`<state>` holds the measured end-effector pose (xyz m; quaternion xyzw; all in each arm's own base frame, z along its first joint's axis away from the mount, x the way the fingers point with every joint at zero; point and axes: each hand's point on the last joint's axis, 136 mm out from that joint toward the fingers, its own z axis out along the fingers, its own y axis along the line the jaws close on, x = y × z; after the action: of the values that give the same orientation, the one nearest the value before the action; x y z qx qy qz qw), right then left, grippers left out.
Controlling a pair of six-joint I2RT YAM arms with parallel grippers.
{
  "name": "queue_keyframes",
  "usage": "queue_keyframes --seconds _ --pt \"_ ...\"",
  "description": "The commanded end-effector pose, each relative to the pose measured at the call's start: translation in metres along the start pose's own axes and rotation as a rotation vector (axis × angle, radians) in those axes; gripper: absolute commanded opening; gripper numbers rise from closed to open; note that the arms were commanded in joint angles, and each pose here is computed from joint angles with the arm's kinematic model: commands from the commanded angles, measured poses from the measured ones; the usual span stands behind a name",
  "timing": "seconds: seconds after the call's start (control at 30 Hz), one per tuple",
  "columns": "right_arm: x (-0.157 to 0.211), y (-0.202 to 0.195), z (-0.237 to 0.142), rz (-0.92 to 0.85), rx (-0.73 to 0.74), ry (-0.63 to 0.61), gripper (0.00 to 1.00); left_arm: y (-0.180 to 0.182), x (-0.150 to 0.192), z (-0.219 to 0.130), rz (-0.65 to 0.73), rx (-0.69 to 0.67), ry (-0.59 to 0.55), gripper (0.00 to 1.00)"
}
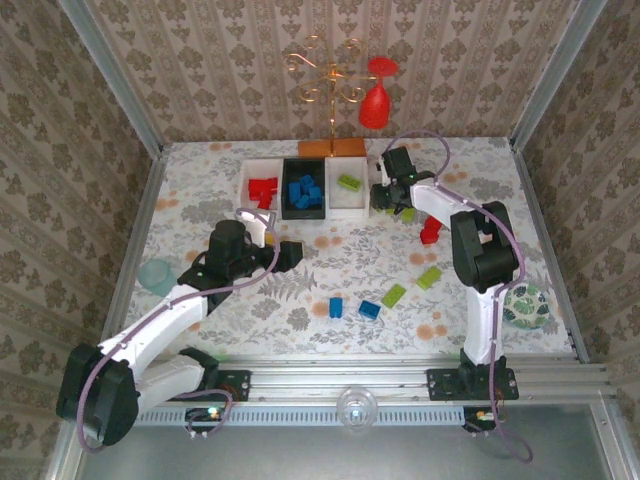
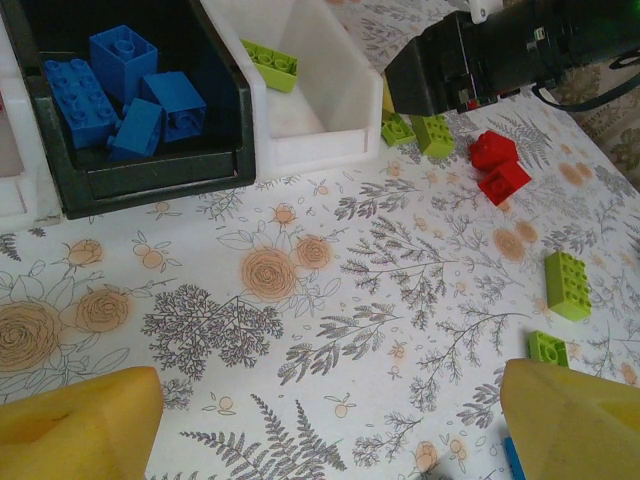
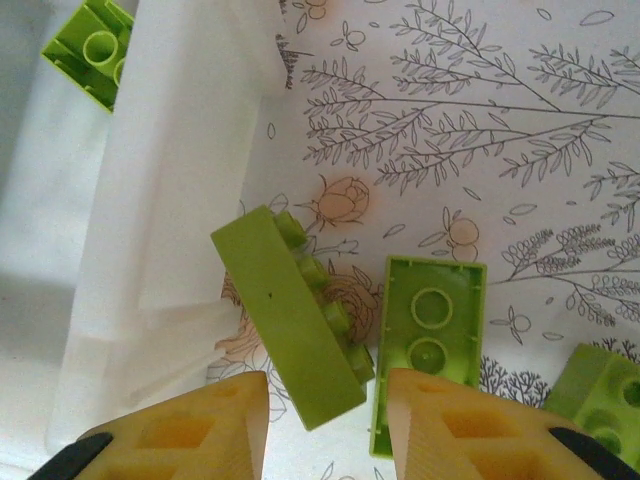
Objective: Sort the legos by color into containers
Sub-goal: Pick up the lego from the top-center of the table.
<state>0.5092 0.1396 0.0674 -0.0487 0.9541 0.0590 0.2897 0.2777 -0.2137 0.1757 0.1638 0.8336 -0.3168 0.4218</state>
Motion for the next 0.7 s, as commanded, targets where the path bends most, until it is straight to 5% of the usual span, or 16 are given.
queue_keyframes --seconds 0.0,0.67 --pt "0.009 0.005 0.009 -0.014 -0.026 0.059 0.38 0.000 0.000 -0.003 0.004 -0.011 -0.002 0.89" --pt "0.012 0.010 0.036 0.015 -0.065 0.099 0.41 0.003 0.001 -0.001 0.002 -0.020 0.004 0.89"
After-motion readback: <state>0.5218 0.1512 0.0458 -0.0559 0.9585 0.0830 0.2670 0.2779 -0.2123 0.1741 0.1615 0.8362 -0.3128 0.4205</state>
